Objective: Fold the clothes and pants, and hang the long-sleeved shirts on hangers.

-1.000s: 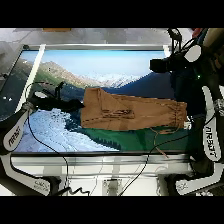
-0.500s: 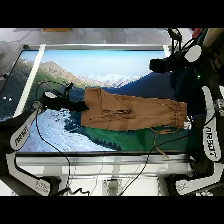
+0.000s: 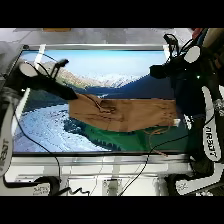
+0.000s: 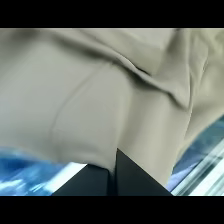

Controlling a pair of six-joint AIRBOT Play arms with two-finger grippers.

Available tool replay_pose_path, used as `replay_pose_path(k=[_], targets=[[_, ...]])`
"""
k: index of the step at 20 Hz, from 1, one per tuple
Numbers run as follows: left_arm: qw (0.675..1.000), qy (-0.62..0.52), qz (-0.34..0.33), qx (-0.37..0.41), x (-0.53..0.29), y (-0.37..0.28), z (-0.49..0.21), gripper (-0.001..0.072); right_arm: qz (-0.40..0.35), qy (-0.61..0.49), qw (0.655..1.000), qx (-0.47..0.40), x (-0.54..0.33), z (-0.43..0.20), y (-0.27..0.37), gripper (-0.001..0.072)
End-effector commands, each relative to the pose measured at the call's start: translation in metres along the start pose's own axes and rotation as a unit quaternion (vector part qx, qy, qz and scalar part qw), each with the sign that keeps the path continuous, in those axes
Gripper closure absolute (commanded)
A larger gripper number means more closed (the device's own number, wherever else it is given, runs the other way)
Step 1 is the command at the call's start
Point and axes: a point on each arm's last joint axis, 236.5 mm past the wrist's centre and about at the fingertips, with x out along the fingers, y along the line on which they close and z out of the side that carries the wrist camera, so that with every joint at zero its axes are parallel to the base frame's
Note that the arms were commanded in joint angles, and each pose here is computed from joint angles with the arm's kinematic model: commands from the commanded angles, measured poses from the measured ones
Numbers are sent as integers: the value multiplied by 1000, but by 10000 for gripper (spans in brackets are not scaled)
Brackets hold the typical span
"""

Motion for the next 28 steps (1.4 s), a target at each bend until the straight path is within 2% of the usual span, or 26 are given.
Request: replay_pose_path(k=[1, 7, 12, 16, 20, 23, 28], targets=[[996, -26, 61, 57, -64, -22, 14, 696, 37, 37, 999, 2, 15, -24, 14, 685], [991, -36, 48, 116, -66, -67, 24, 695, 139, 99, 985, 38, 72, -87, 65, 685], [989, -29, 29, 144, -56, -94, 26, 695, 173, 76, 982, 22, 133, -111, 158, 685], [988, -29, 27, 148, -54, -97, 27, 695, 189, 96, 977, 26, 184, -157, 247, 686], [987, -50, 37, 148, -55, -94, 37, 694, 218, 93, 970, 58, 208, -185, 306, 685], [984, -88, 50, 147, -57, -90, 56, 693, 221, 78, 970, 67, 210, -186, 323, 686], [987, -106, -19, 122, -29, -109, 72, 693, 202, 119, 970, 57, 205, -187, 284, 685]])
